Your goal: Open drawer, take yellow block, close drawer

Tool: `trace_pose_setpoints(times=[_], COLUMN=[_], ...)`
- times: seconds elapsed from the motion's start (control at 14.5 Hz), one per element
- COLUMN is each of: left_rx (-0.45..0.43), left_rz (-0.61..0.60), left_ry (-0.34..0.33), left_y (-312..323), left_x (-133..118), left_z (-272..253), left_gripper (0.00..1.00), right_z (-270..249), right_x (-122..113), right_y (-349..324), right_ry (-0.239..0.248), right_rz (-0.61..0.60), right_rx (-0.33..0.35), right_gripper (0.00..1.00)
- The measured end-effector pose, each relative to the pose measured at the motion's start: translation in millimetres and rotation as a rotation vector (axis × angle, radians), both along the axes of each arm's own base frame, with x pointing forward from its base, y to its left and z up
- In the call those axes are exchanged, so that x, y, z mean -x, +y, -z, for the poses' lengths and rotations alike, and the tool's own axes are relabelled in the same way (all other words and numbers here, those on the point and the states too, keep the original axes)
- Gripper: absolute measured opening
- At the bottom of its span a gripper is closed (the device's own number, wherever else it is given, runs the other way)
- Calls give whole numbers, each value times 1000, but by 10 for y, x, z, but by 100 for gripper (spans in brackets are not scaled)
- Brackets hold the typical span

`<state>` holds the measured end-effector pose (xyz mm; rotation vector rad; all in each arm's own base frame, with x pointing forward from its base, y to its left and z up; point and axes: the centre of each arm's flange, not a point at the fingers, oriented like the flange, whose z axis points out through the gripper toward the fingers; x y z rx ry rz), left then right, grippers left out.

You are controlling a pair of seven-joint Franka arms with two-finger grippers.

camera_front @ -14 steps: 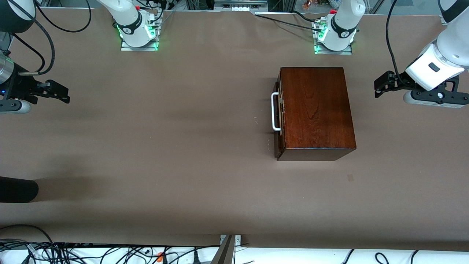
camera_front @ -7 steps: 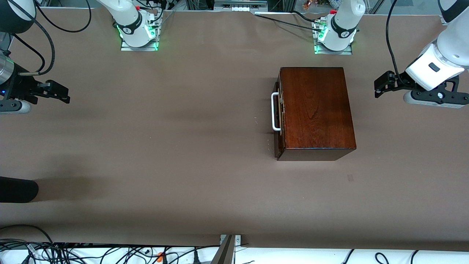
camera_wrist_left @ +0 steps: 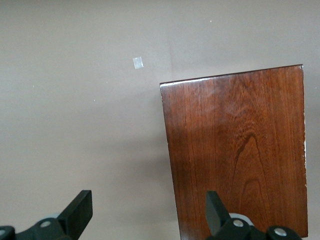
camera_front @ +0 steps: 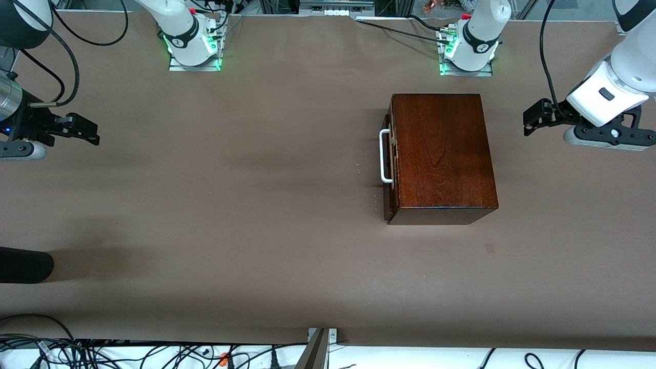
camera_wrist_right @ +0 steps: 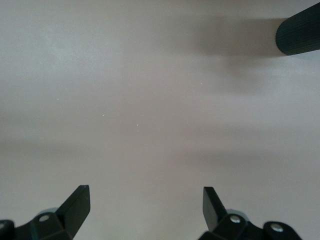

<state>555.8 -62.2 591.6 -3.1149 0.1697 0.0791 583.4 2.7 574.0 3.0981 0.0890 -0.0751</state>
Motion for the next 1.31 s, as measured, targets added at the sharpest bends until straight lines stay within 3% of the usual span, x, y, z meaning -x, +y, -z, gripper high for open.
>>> trace_pose_setpoints(times=[0.97,1.31], left_rx=[-11,-17], left_rz=[69,109], left_ry=[120,150], left_y=[-171,-1025], left_x=[35,-23], left_z=[259,699], left_gripper=[100,100], right_z=[137,137], right_x=[-55,-55], right_y=[79,78], right_ry=[23,23], right_rz=[-12,-12], right_rx=[2,3], right_gripper=[100,100])
